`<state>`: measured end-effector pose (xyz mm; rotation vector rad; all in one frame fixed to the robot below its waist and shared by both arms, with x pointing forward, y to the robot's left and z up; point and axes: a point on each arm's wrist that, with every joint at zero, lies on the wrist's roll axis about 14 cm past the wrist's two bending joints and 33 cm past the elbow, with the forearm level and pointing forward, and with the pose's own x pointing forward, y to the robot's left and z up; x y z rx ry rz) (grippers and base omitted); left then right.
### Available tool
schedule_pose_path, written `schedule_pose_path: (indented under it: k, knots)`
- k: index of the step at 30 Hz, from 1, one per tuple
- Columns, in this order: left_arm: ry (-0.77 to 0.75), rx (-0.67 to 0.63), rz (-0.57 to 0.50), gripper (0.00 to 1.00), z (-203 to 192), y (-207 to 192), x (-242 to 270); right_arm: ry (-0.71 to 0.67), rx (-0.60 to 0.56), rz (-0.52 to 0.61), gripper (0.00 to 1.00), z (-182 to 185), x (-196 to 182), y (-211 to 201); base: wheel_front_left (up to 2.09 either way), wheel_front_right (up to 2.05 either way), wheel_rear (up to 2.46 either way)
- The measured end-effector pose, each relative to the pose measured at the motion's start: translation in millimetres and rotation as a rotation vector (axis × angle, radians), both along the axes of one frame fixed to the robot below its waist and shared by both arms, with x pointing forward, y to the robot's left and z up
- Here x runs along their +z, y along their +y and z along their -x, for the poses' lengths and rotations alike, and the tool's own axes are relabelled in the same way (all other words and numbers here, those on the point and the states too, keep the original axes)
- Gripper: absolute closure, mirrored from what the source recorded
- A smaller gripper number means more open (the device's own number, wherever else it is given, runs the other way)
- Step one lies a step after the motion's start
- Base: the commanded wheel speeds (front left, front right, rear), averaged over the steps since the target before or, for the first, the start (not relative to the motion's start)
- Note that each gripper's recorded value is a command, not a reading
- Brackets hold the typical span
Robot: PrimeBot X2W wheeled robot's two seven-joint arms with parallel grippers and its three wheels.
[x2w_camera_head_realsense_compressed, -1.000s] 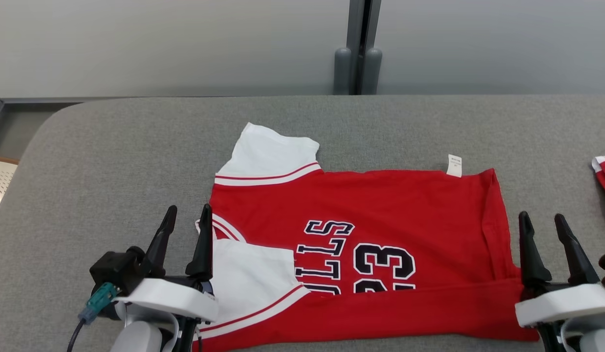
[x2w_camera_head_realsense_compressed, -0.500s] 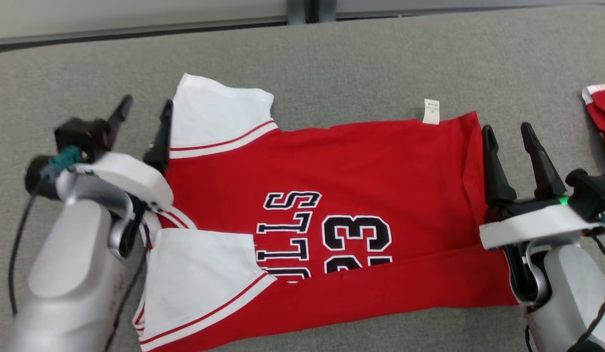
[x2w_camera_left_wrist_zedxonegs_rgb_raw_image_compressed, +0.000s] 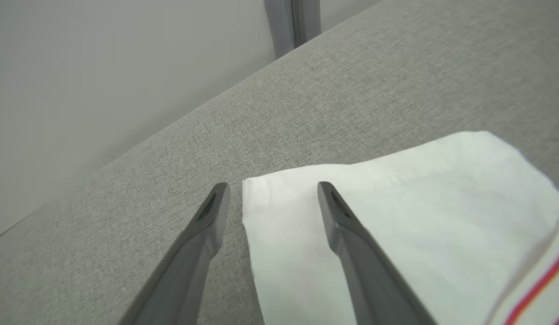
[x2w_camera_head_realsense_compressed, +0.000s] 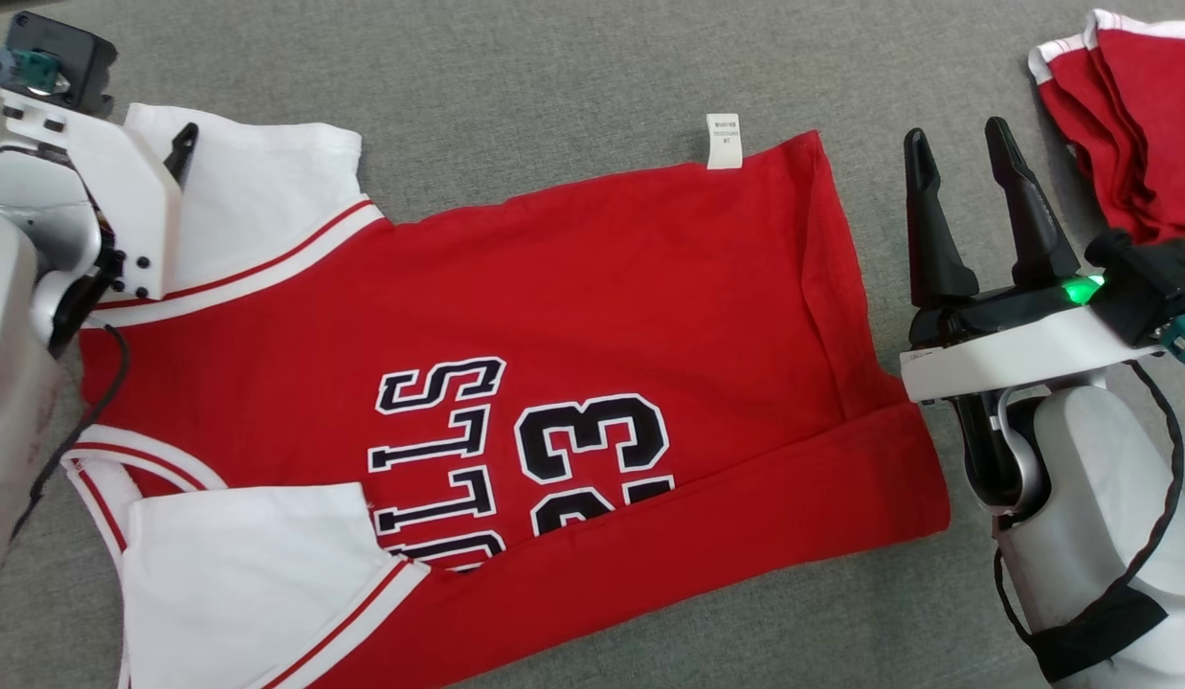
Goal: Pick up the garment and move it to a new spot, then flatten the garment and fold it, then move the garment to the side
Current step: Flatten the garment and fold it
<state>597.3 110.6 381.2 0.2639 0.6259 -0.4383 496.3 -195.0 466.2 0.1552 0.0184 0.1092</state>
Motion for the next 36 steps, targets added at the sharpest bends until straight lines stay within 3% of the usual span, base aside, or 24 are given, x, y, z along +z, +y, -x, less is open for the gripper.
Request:
schedule_pose_path:
  k: [11,19,21,36]
  knots:
    - [0.132,-0.027,-0.099,0.00,-7.3,14.2,-25.0,0.028,-0.033,0.006,0.00,3.3,-11.2,-11.2,0.00,0.00,0.00]
    - [0.153,-0.039,-0.090,0.00,-8.2,9.7,-31.7,0.030,-0.039,0.015,0.00,0.8,-13.3,-13.8,0.00,0.00,0.00]
    - [0.176,-0.045,-0.054,1.00,-3.7,2.2,-32.7,0.029,-0.041,0.022,0.00,-0.9,-12.8,-15.9,0.00,0.00,0.00]
    - [-0.012,-0.062,0.163,1.00,11.9,-10.6,25.3,0.247,0.070,0.039,0.00,-18.7,-46.2,-5.2,0.00,0.00,0.00]
